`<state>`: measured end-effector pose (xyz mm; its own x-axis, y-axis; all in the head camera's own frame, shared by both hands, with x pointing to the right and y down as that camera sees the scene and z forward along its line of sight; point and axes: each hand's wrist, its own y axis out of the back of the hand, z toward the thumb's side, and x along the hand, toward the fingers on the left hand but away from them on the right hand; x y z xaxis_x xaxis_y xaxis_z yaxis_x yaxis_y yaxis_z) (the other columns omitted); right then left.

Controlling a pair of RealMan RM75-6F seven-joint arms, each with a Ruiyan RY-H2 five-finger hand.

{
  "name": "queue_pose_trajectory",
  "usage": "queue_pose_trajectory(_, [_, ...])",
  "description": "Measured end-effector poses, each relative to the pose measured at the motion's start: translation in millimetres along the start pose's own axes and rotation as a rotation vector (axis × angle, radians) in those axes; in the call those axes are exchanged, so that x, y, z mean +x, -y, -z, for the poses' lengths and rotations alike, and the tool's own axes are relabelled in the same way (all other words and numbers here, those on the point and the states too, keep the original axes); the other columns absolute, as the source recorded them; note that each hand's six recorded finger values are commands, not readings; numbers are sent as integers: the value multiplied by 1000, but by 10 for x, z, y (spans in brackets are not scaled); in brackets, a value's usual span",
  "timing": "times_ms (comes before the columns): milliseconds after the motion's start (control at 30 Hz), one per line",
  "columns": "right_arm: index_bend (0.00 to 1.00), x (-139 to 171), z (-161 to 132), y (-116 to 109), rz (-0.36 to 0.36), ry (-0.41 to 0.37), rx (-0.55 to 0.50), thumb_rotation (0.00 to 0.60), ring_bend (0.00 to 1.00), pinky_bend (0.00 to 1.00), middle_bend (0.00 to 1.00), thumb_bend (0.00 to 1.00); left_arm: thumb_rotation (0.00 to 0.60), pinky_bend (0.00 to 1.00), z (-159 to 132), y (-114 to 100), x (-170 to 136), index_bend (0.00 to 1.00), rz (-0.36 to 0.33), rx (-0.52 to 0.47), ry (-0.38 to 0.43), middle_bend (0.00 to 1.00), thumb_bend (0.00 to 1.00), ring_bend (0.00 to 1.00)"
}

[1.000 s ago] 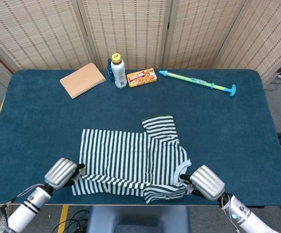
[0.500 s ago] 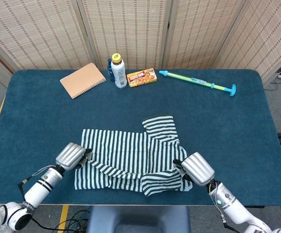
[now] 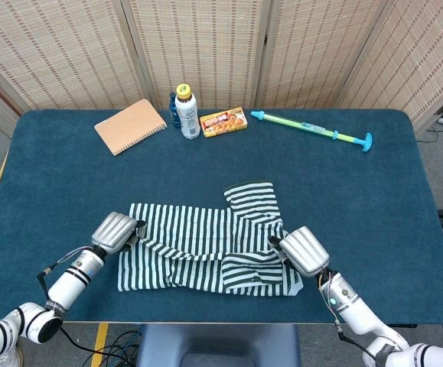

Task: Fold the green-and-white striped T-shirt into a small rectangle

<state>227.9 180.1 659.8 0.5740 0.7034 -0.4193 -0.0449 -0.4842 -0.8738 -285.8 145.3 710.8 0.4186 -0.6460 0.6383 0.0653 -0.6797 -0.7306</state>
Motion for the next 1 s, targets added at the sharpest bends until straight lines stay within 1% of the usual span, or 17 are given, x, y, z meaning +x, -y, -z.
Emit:
queue_pose_trajectory(133, [729,-44,18,24,-8,6,13,600,1000,1000,1000,618,600,947,0,-12,105,633,5,43,4,913,513,850])
queue_pose_trajectory(333, [729,-96,69,33,-6,29,19,600,1000,1000,1000,618,600,947,6,11,241,627,24,63,-5,913,514,849])
queue_pose_trajectory(733, [729,-247,166,53,12,78,36,600,1000,1000,1000,618,600,947,143,23,438,620,41,44,-71,913,514,848])
queue_pose_trajectory(1000, [729,-365,201,71,26,78,64,600,1000,1000,1000,618,600,947,273,15,542,617,47,29,-120,913,514,849])
